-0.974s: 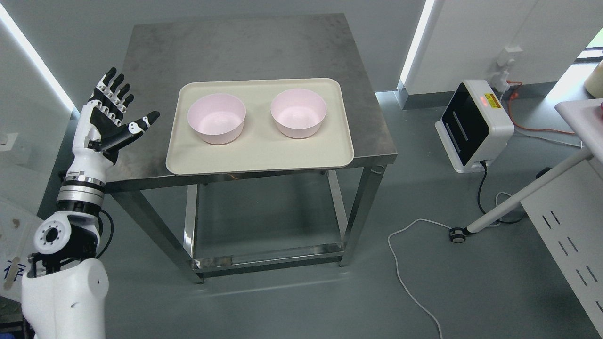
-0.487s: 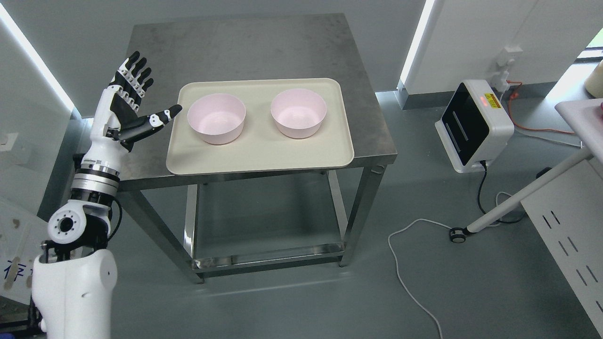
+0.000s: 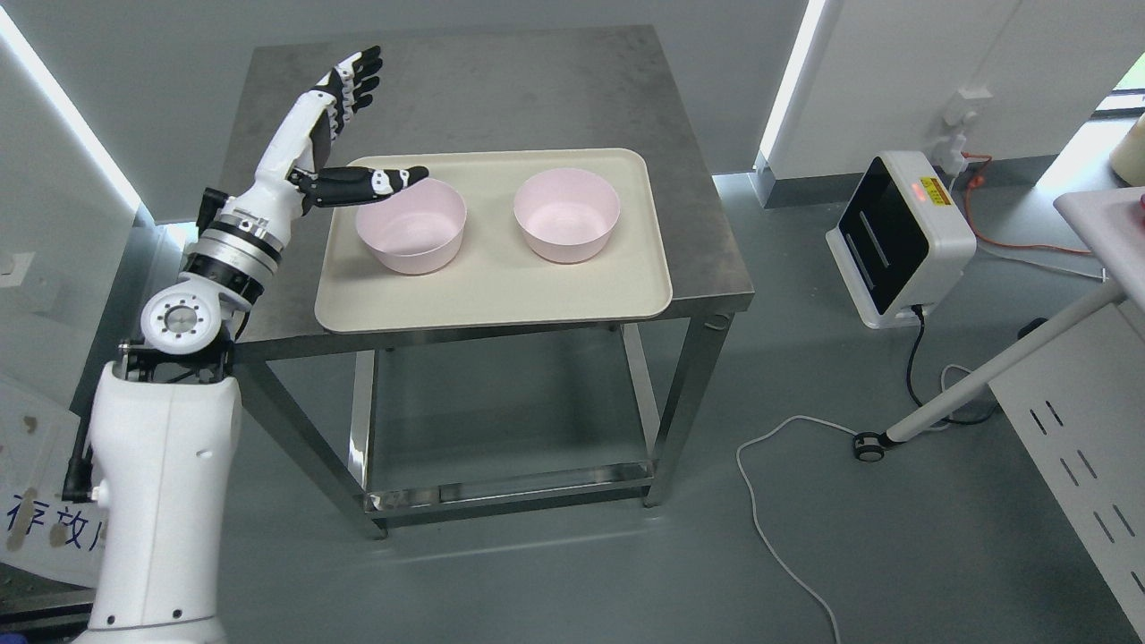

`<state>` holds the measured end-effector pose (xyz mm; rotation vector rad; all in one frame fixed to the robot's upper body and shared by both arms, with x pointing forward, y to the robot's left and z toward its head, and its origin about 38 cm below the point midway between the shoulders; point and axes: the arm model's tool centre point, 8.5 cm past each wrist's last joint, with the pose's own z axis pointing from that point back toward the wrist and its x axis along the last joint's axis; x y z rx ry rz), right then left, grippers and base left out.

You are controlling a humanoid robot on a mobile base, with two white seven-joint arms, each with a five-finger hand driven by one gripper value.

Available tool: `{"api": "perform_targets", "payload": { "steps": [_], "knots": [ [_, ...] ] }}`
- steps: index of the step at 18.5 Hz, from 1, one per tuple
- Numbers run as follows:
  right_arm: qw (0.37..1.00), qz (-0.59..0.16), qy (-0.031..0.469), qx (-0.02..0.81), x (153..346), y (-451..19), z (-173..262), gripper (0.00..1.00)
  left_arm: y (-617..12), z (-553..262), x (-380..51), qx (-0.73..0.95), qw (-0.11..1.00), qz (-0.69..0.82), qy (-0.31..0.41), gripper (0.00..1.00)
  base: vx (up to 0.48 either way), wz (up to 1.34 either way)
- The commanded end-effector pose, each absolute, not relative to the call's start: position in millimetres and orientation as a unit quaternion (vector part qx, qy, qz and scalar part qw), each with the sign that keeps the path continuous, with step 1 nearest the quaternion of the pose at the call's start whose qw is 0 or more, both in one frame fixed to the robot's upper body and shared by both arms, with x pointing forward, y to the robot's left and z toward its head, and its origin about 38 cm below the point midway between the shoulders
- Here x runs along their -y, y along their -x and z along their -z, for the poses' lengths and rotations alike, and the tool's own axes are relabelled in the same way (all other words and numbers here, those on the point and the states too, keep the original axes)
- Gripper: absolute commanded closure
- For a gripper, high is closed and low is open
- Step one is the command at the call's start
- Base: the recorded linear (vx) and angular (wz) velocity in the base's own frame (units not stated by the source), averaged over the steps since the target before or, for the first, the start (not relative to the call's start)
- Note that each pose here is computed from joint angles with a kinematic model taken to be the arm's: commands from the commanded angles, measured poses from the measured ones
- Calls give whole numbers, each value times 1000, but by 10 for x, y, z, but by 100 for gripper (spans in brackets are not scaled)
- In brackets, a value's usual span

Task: Stack pink IKEA bowls on left shelf middle
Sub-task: 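Raise the left hand and reach toward the pink bowl nearer the arm, then lower the left hand fingers into the nearer pink bowl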

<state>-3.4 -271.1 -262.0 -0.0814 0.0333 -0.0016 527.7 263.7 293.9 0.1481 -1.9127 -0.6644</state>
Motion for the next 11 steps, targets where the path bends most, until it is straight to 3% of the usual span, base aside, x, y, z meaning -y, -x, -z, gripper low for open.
{"api": "perform_targets", "payload": {
  "steps": [1,6,9,11],
  "knots": [
    [999,6,49,-14,2825,107,2614,0,-5744,-2299,-2425,662,612,418,-109,7,0,0],
    [999,7,49,-14,2825,107,2614,0,-5937,-2397,-2691,640,640,404,-132,7,0,0],
    [999,7,49,-14,2825,107,2614,0,-5872,-2524,-3300,634,655,378,-162,7,0,0],
    [999,7,49,-14,2825,107,2614,0,-5831,-2521,-3400,620,664,392,-145,7,0,0]
  ]
}}
